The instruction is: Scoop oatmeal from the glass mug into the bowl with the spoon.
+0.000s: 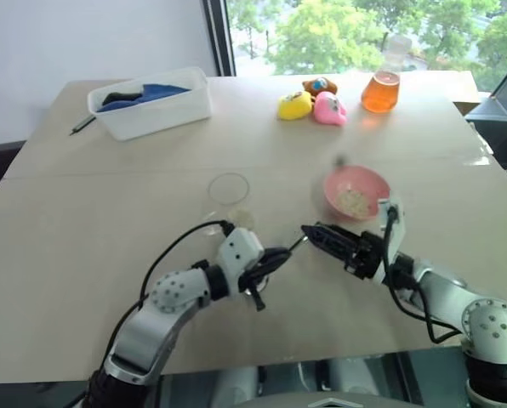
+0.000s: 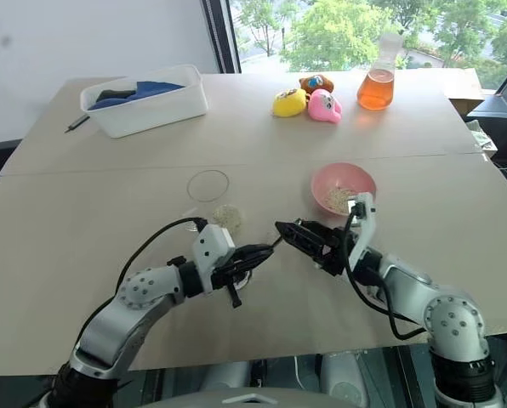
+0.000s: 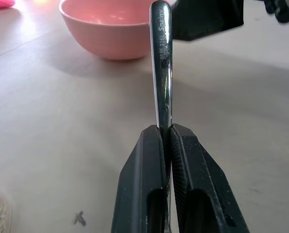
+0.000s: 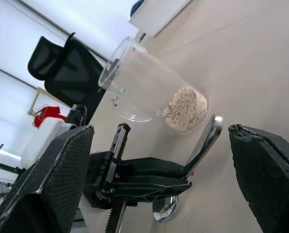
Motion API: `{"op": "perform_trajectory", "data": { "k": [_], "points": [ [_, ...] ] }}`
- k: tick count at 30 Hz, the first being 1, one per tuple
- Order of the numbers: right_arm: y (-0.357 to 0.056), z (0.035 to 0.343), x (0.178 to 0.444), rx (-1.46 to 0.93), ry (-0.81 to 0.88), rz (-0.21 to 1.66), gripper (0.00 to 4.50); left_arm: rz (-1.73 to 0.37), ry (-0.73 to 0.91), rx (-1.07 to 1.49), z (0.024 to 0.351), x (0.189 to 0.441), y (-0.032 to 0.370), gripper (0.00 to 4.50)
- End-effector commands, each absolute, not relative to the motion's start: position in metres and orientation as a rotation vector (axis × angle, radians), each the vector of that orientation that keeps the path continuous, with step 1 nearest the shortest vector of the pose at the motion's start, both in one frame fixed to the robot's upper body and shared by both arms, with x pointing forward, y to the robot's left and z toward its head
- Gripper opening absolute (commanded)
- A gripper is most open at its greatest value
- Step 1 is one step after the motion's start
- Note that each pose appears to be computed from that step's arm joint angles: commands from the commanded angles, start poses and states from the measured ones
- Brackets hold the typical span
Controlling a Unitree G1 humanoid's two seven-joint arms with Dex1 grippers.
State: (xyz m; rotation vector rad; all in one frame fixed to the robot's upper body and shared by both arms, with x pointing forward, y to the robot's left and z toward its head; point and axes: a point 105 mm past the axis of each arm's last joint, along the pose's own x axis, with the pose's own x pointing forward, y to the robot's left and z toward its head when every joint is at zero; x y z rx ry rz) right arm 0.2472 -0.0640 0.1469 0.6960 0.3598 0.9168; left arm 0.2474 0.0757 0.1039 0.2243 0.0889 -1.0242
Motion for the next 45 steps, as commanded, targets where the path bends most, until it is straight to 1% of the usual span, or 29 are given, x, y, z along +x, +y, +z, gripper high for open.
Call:
{"op": "perform_trajectory", "data": {
  "k": [1, 7, 8, 9, 12, 14, 16, 17, 18, 26, 29, 31, 33, 35, 37, 39, 42, 45],
  "points": [
    [-0.06, 0.152, 0.255, 0.682, 0.316, 0.898, 4.5, -1.041, 0.065, 0.212, 0.109, 0.247, 0.067, 0.03],
    [-0.055, 0.154, 0.268, 0.676, 0.265, 0.859, 4.5, -1.039, 0.062, 0.192, 0.11, 0.25, 0.062, 0.03],
    [-0.055, 0.154, 0.27, 0.676, 0.26, 0.853, 4.25, -1.038, 0.062, 0.191, 0.11, 0.251, 0.062, 0.01],
    [-0.055, 0.154, 0.27, 0.677, 0.257, 0.85, 3.97, -1.038, 0.062, 0.191, 0.11, 0.251, 0.062, 0.0],
    [-0.056, 0.153, 0.271, 0.675, 0.254, 0.839, 2.79, -1.033, 0.06, 0.188, 0.11, 0.253, 0.062, 0.0],
    [-0.056, 0.152, 0.271, 0.676, 0.259, 0.835, 1.74, -1.026, 0.058, 0.181, 0.11, 0.254, 0.062, 0.0],
    [-0.057, 0.151, 0.272, 0.679, 0.262, 0.833, 0.88, -1.019, 0.056, 0.17, 0.111, 0.255, 0.062, 0.0],
    [-0.057, 0.151, 0.273, 0.681, 0.262, 0.83, 0.22, -1.017, 0.056, 0.168, 0.111, 0.255, 0.062, 0.0],
    [-0.057, 0.151, 0.273, 0.681, 0.26, 0.828, 0.1, -1.016, 0.055, 0.166, 0.111, 0.255, 0.062, 0.0],
    [-0.058, 0.15, 0.274, 0.682, 0.263, 0.82, 0.1, -0.967, 0.053, 0.179, 0.11, 0.261, 0.07, 0.0],
    [-0.058, 0.151, 0.275, 0.684, 0.264, 0.817, 0.0, -0.946, 0.04, 0.188, 0.112, 0.261, 0.073, 1.19],
    [-0.059, 0.152, 0.276, 0.691, 0.258, 0.805, 0.0, -0.911, 0.013, 0.211, 0.115, 0.262, 0.078, 1.85],
    [-0.062, 0.154, 0.278, 0.711, 0.247, 0.787, 0.0, -0.911, -0.021, 0.213, 0.12, 0.252, 0.085, 2.62],
    [-0.065, 0.155, 0.281, 0.727, 0.238, 0.768, 0.0, -0.896, -0.065, 0.217, 0.127, 0.241, 0.096, 2.62],
    [-0.068, 0.155, 0.283, 0.743, 0.234, 0.748, 0.0, -0.832, -0.098, 0.244, 0.133, 0.234, 0.111, 2.62],
    [-0.072, 0.153, 0.285, 0.753, 0.232, 0.726, 0.0, -0.707, -0.132, 0.282, 0.138, 0.229, 0.131, 2.62],
    [-0.075, 0.15, 0.288, 0.757, 0.231, 0.7, 0.0, -0.591, -0.188, 0.396, 0.14, 0.213, 0.149, 2.62],
    [-0.075, 0.149, 0.29, 0.768, 0.231, 0.693, 0.0, -0.434, -0.213, 0.408, 0.137, 0.204, 0.167, 2.62]
  ]
}}
